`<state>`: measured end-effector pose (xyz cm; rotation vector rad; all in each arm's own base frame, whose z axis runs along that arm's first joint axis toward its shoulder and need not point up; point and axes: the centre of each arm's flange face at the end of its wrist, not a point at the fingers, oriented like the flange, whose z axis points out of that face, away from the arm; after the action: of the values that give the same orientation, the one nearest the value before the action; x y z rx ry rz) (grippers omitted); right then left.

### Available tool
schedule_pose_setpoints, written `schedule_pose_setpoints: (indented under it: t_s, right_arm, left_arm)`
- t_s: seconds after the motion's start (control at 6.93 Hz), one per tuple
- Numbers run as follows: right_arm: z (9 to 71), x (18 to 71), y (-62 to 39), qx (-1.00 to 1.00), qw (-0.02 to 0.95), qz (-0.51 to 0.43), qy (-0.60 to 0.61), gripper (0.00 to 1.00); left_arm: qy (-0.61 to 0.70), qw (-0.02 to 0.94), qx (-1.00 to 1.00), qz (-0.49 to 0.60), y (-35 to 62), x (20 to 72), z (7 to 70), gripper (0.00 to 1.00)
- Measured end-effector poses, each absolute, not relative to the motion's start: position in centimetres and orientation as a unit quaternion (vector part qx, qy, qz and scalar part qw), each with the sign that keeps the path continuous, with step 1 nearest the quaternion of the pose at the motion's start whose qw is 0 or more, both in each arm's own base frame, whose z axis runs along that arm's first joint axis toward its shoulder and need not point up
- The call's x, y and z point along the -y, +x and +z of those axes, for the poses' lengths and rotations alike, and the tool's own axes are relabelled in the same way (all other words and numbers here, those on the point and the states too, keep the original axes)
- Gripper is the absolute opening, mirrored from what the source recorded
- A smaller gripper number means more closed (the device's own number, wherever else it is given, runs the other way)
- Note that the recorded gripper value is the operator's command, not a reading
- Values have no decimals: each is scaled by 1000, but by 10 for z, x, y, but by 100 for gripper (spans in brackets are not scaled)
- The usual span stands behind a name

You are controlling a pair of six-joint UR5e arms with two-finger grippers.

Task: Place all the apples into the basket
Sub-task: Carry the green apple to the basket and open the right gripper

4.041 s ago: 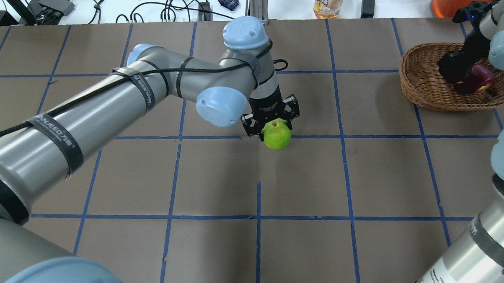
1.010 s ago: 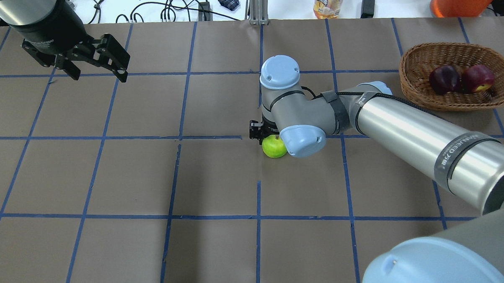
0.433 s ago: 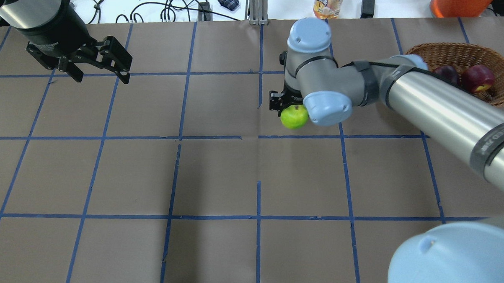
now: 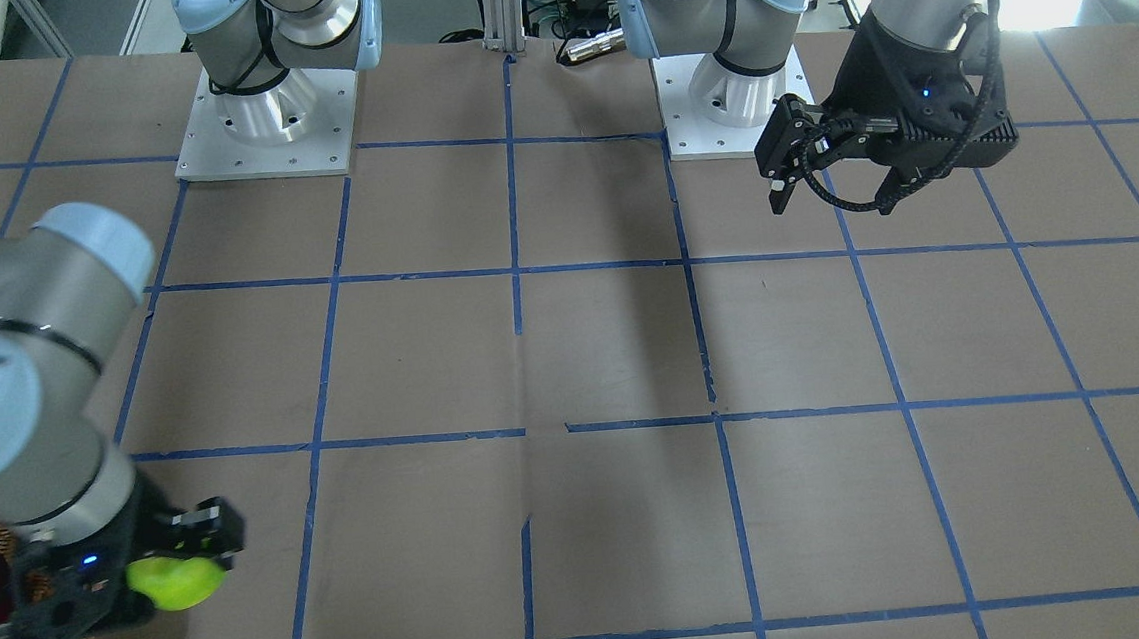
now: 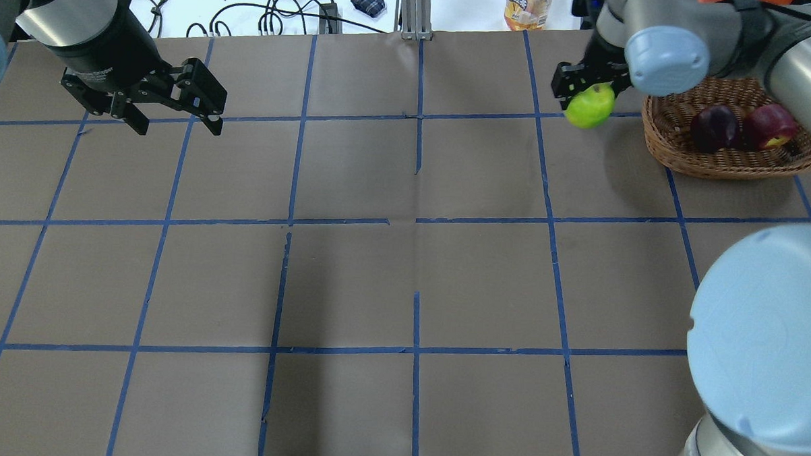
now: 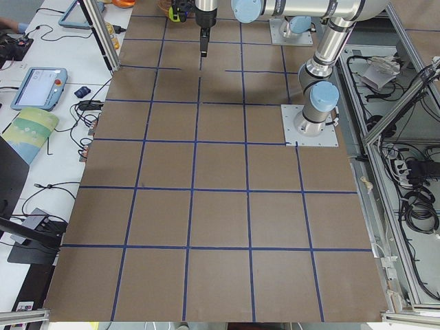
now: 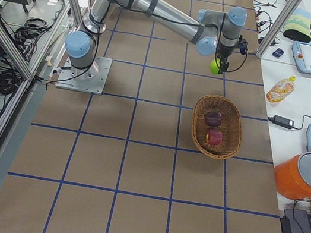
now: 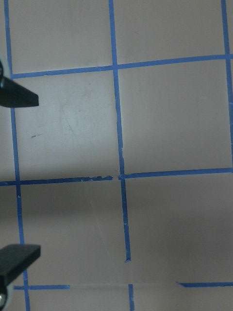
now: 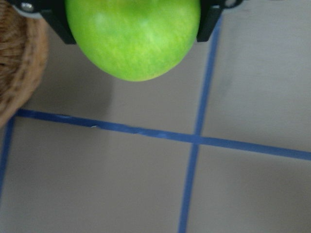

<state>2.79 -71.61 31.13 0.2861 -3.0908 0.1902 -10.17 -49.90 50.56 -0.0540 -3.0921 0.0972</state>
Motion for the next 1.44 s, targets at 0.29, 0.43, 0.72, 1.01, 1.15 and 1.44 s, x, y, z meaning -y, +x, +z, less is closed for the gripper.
schedule_pose_setpoints:
  t_s: [0.29,0.43,0.72,1.01,1.15,1.44]
  right_arm:
    - [296,737,-85,988,26,54,143,44]
    - [283,733,-110,987,22,41,155,99]
    - [270,725,-120,985,16,27,171,100]
    - [285,720,-124,984,16,24,177,100]
    - [308,711,-125,985,12,16,174,100]
    - [388,675,-104,987,3,5,158,100]
  left_arm:
    - [-16,34,999,31,-105,497,505,100]
    - [-17,33,999,36,-104,498,508,100]
    - [-14,35,999,38,-102,500,509,100]
    - [-10,38,998,40,-100,500,510,100]
    - [-10,41,998,39,-100,501,510,100]
    - [-9,41,998,39,-100,502,509,100]
